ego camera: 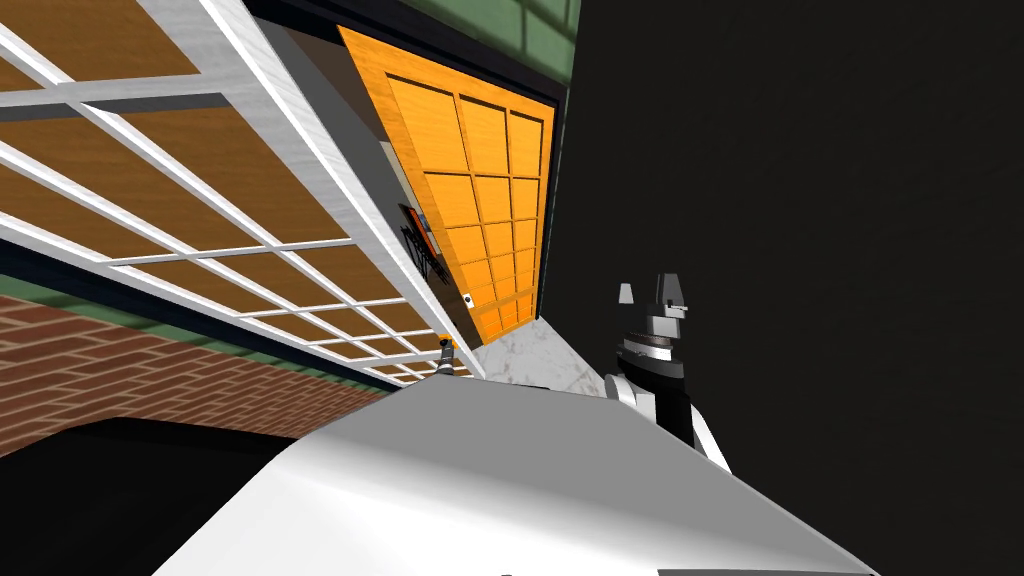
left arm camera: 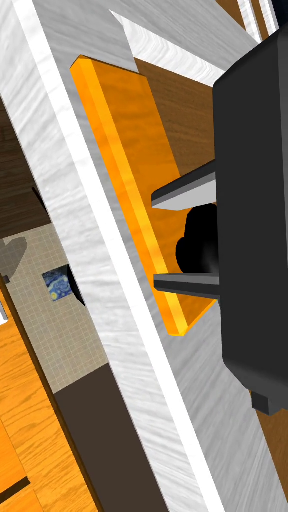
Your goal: Pull the door open
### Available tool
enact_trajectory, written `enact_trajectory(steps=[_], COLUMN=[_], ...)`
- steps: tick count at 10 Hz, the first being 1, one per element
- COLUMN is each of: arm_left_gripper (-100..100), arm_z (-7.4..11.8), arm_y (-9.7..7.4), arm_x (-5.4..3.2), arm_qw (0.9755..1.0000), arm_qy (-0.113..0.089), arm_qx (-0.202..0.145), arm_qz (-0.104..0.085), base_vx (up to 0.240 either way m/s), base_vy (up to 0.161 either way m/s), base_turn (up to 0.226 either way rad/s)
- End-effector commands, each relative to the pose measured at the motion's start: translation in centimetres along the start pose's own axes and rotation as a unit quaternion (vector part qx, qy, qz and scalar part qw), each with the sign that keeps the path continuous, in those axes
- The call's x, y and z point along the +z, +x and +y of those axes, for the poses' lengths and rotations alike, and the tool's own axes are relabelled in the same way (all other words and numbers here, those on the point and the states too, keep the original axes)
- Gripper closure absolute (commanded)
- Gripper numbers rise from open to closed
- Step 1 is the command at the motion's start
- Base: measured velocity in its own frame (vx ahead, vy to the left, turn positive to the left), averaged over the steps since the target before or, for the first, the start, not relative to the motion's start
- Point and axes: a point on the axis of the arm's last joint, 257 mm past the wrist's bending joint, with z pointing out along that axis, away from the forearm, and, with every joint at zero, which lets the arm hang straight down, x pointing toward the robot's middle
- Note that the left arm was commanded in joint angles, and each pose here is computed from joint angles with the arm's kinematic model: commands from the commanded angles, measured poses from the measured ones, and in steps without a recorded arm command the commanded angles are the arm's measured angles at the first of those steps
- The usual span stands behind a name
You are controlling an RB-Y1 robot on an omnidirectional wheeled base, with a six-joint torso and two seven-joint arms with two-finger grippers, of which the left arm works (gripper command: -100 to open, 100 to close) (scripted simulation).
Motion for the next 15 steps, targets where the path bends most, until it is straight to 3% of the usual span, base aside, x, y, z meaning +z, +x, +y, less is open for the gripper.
enact_trajectory(steps=[1,4,5,9,10,11,14,15], arm_left_gripper=[100,100,100,100,100,100,100,100], arm_z=[0.6,0.4,0.2,0.2,0.0,0.0,-0.5,-0.7], arm_y=[-2.4,-2.2,-2.0,-2.0,-1.8,-1.8,-1.4,-1.3], arm_x=[0.22,0.42,0.61,0.61,0.81,0.81,1.18,1.36], arm_qw=[0.9997,0.9991,0.998,0.998,0.9963,0.9963,0.9913,0.9884], arm_qy=[-0.006,-0.004,-0.001,-0.001,0.002,0.002,0.007,0.009], arm_qx=[-0.015,-0.038,-0.062,-0.062,-0.085,-0.085,-0.131,-0.152], arm_qz=[-0.016,-0.014,-0.012,-0.012,-0.01,-0.01,-0.006,-0.004], base_vx=[-0.037,-0.042,-0.053,-0.019,-0.032,-0.058,-0.064,-0.056], base_vy=[0.013,0.011,0.023,0.004,0.006,0.026,0.034,0.028], base_turn=[-0.052,-0.055,-0.055,-0.006,-0.059,-0.051,-0.079,-0.069])
